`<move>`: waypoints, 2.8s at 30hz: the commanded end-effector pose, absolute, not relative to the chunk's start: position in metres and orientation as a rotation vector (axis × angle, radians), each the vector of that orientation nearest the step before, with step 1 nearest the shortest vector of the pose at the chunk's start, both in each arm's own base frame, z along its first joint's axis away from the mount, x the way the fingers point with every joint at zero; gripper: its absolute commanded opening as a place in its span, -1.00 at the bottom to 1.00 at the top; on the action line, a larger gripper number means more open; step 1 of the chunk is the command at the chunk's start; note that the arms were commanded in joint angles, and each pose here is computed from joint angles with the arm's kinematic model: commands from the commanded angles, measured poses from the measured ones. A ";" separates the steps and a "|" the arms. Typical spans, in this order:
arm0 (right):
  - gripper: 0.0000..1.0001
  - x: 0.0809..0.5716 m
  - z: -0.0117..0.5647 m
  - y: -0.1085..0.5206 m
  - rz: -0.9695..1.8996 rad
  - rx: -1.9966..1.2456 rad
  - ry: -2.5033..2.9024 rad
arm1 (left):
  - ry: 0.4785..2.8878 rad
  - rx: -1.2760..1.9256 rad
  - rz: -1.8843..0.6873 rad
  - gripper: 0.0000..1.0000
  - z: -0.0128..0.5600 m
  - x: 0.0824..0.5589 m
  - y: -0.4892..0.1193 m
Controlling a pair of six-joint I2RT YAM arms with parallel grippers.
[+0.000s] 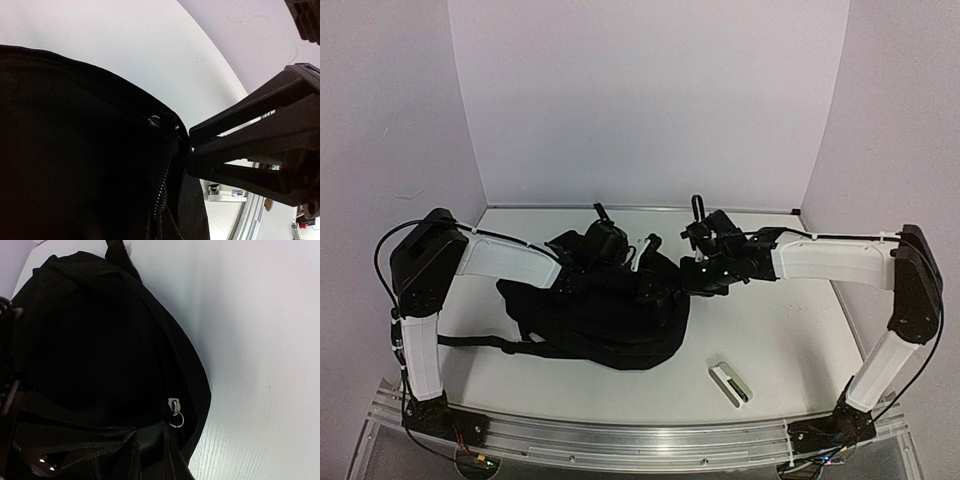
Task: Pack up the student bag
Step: Zip the student bag at the center of the board.
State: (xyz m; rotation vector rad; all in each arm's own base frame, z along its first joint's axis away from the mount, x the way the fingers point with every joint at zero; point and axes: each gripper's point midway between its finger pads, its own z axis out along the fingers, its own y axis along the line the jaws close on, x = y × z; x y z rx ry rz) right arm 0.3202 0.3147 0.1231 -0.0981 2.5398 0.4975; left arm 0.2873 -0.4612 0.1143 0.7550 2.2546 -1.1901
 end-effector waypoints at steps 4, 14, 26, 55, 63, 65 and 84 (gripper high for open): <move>-0.67 0.329 0.119 0.314 0.439 -0.073 2.534 | 2.185 0.766 -1.209 -0.99 0.134 0.296 -0.468; -0.62 0.334 0.104 0.304 0.366 -0.037 2.557 | 2.185 0.766 -1.209 -0.99 0.134 0.295 -0.468; -0.75 0.346 0.087 0.303 0.281 -0.027 2.558 | 2.191 0.770 -1.215 -1.00 0.132 0.295 -0.469; -1.00 0.269 0.110 0.314 0.692 -0.044 2.659 | 2.189 0.672 -1.348 0.38 0.160 0.344 -0.495; -1.00 0.261 0.113 0.321 0.747 -0.040 2.654 | 2.272 0.665 -1.376 0.39 0.131 0.345 -0.504; -1.00 0.257 0.113 0.325 0.764 -0.045 2.655 | 2.289 0.651 -1.358 0.36 0.121 0.348 -0.505; -1.00 0.148 0.124 0.406 1.085 -0.264 2.774 | 2.273 0.557 -1.307 -0.04 0.086 0.372 -0.510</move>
